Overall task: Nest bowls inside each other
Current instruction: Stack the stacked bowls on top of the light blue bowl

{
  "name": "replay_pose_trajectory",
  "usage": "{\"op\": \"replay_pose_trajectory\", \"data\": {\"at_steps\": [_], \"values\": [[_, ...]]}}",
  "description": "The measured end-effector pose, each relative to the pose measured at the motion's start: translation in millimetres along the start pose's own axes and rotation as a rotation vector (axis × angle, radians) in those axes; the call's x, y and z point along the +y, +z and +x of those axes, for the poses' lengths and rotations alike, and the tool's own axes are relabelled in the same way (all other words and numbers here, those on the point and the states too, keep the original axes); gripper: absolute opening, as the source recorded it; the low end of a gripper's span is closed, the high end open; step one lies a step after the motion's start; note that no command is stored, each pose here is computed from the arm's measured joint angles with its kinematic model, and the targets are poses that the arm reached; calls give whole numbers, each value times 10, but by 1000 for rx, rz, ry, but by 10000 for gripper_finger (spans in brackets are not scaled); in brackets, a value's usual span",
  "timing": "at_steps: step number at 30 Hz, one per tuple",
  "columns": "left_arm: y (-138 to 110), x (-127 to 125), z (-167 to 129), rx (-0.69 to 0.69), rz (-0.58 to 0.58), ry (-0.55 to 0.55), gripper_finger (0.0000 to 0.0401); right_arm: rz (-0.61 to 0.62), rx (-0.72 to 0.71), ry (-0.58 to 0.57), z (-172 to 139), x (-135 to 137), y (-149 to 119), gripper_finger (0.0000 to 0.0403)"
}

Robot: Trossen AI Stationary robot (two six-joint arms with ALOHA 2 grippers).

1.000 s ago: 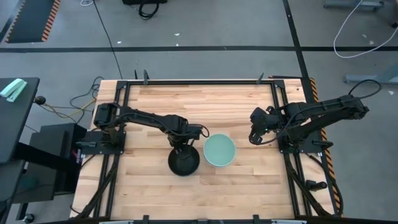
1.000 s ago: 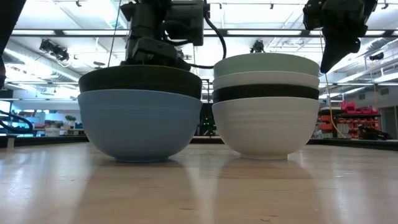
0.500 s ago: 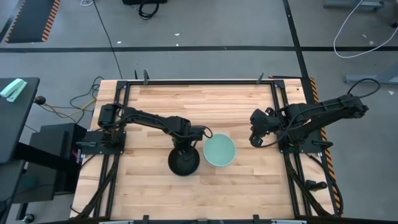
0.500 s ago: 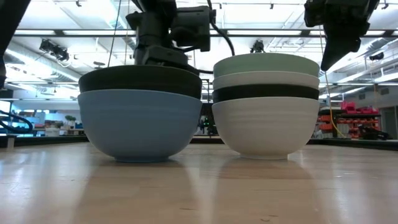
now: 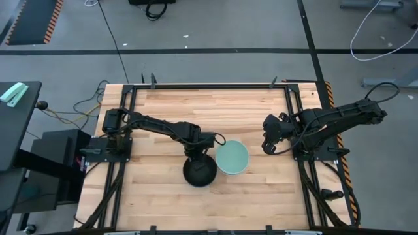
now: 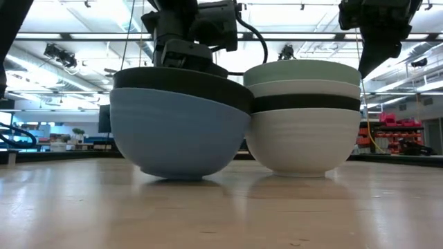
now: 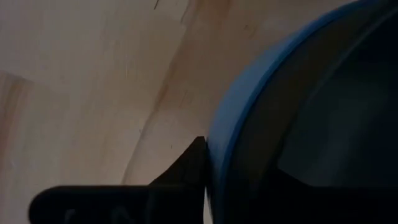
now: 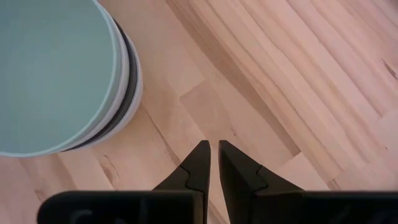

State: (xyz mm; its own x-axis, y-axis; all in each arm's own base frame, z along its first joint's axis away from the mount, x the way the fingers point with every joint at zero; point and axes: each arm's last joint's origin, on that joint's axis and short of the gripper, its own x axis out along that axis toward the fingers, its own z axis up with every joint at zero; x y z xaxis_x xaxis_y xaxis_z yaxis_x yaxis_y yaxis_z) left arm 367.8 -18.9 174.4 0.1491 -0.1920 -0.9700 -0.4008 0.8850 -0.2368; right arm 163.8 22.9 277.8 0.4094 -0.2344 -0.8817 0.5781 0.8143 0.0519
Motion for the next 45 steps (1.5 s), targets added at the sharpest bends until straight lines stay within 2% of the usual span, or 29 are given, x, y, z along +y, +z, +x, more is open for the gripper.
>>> {"op": "replay_pose_trajectory", "data": {"at_steps": [10,19,32,40,45], "values": [[-19,8,3,27,45,-11,48,-2,-3,-4,0,-1,1,42],[-150,31,-163,73,38,31,48,-6,-18,-20,1,-5,6,42],[-278,-46,-688,-74,-29,-31,48,-5,-41,-40,0,-10,14,41],[-139,-217,-1211,-246,-3,-65,48,0,-51,-48,18,5,26,20],[-59,-314,-1551,-377,6,-74,48,-18,-15,9,269,81,-80,7]]}}
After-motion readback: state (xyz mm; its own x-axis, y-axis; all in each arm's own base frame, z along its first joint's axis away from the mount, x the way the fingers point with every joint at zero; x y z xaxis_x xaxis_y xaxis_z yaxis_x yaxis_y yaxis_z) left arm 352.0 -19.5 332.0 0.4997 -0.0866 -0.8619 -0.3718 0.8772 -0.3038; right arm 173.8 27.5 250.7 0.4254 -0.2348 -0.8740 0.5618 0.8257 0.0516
